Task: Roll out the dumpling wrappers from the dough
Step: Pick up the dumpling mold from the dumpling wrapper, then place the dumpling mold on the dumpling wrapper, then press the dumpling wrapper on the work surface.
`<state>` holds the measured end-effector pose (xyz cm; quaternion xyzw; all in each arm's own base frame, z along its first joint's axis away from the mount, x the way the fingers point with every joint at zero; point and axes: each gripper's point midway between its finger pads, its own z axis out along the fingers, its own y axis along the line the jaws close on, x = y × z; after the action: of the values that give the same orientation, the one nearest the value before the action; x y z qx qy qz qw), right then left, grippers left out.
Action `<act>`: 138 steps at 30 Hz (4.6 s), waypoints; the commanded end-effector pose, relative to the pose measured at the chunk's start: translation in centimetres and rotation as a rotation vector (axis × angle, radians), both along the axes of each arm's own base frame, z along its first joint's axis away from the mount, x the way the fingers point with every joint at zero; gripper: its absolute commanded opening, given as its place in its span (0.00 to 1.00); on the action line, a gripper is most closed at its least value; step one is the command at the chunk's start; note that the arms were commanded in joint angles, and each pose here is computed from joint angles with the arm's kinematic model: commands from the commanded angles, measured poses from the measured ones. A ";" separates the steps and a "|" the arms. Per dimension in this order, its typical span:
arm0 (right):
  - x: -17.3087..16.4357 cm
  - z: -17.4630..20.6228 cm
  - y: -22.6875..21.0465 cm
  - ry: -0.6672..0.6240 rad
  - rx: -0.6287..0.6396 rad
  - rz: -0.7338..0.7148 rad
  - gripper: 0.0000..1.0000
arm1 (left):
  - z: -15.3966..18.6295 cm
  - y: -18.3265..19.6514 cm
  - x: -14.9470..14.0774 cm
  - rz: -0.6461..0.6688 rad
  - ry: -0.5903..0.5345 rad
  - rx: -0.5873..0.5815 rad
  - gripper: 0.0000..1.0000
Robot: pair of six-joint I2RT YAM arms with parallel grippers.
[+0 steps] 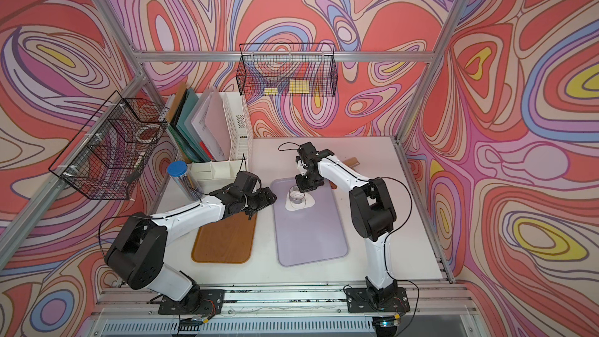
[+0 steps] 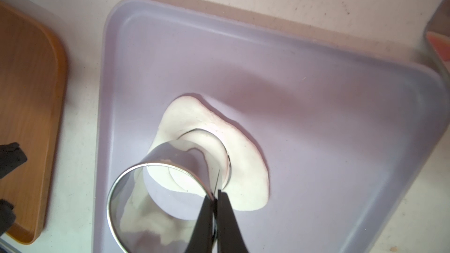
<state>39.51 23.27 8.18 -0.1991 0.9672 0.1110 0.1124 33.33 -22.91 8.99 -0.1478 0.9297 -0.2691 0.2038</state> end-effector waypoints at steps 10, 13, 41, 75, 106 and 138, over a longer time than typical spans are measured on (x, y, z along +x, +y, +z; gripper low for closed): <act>-0.3 -1.3 -0.5 -0.020 -0.066 -0.005 0.06 | 0.3 -0.5 -0.4 -0.056 -0.013 -0.002 0.81; -0.2 -1.9 -0.7 -0.019 -0.075 -0.007 0.06 | 0.3 -0.4 -0.4 -0.056 -0.013 -0.002 0.81; -1.1 -3.7 -0.4 0.036 -0.059 -0.007 0.06 | 0.1 -1.2 -0.1 -0.066 -0.005 -0.032 0.82; -1.0 -4.0 -0.7 0.015 -0.093 0.007 0.07 | -0.9 -7.9 2.2 -0.194 0.020 -0.056 0.43; -1.3 -5.0 0.1 0.023 -0.034 -0.015 0.07 | -5.9 -8.3 3.8 -0.232 0.076 0.133 0.04; -4.3 -10.4 -0.5 0.180 -0.094 -0.090 0.05 | -10.0 -7.6 0.5 -0.280 0.168 0.283 0.01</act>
<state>39.10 22.76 3.82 -0.1716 0.9783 0.0659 0.0952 38.06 -31.72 5.27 -0.0244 0.9538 -0.2044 0.2189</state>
